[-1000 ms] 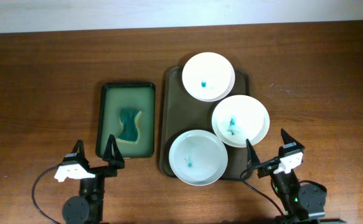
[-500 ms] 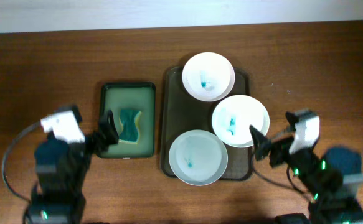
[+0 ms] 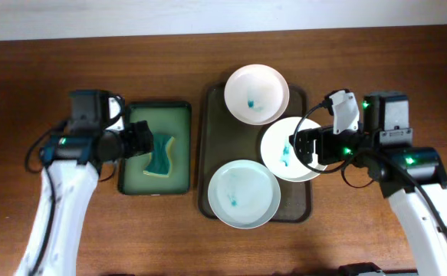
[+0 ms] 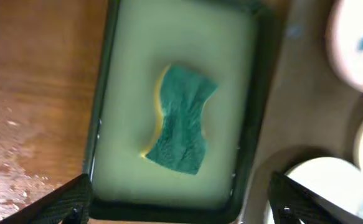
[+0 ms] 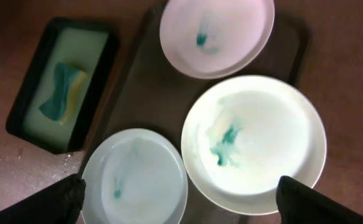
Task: Clean dirty plates on tray and stack at the side
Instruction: 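Grasp the sponge with the left gripper and the right plate with the right gripper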
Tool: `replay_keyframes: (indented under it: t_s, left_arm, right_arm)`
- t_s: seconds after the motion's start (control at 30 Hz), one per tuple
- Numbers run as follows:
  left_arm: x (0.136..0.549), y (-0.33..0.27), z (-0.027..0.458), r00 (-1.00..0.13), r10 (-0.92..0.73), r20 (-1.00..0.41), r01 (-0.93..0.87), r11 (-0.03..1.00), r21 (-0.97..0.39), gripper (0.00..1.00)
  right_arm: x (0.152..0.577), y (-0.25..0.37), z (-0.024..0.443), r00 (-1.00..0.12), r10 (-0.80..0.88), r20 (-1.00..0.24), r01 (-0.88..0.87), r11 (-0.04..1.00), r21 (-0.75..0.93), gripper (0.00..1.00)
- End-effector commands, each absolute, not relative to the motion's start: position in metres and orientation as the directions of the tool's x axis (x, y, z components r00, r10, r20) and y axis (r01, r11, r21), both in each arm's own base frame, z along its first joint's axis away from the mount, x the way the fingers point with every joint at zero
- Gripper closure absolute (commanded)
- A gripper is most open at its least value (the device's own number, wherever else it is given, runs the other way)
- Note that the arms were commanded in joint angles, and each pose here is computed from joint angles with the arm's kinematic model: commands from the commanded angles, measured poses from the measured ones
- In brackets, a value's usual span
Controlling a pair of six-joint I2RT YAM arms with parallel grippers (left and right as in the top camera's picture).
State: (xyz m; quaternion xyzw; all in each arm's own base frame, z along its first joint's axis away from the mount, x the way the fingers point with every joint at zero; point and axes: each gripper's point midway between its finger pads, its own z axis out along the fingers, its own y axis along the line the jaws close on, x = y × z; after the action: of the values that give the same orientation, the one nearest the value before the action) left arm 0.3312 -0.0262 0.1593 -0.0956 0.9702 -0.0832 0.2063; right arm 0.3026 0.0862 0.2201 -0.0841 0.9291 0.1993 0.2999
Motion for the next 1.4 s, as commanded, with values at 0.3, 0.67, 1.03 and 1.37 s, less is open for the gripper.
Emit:
replay_keyframes:
  t_s: [0.3, 0.67, 1.03, 1.37]
  left_arm:
    - [0.369, -0.060, -0.010, -0.989, -0.034, -0.142, -0.036, 0.999, 0.012, 0.84]
    - [0.375, -0.069, 0.031, -0.994, -0.020, -0.111, -0.021, 1.000, 0.006, 0.56]
    - [0.358, -0.067, 0.008, -0.996, -0.019, -0.092, -0.020, 1.000, 0.002, 0.65]
    - [0.369, -0.069, 0.045, -0.989, -0.020, -0.149, -0.019, 1.000, -0.010, 1.00]
  right_arm:
    - [0.295, 0.087, 0.220, -0.829, -0.034, -0.558, -0.267, 0.901, 0.343, 0.16]
    - [0.295, 0.086, 0.219, -0.838, -0.010, -0.545, -0.241, 0.904, 0.353, 0.18]
    - [0.291, 0.079, 0.211, -0.867, 0.039, -0.496, -0.162, 0.920, 0.356, 0.18]
    - [0.301, -0.001, 0.161, -0.893, 0.316, -0.321, 0.243, 0.938, 0.247, 0.57]
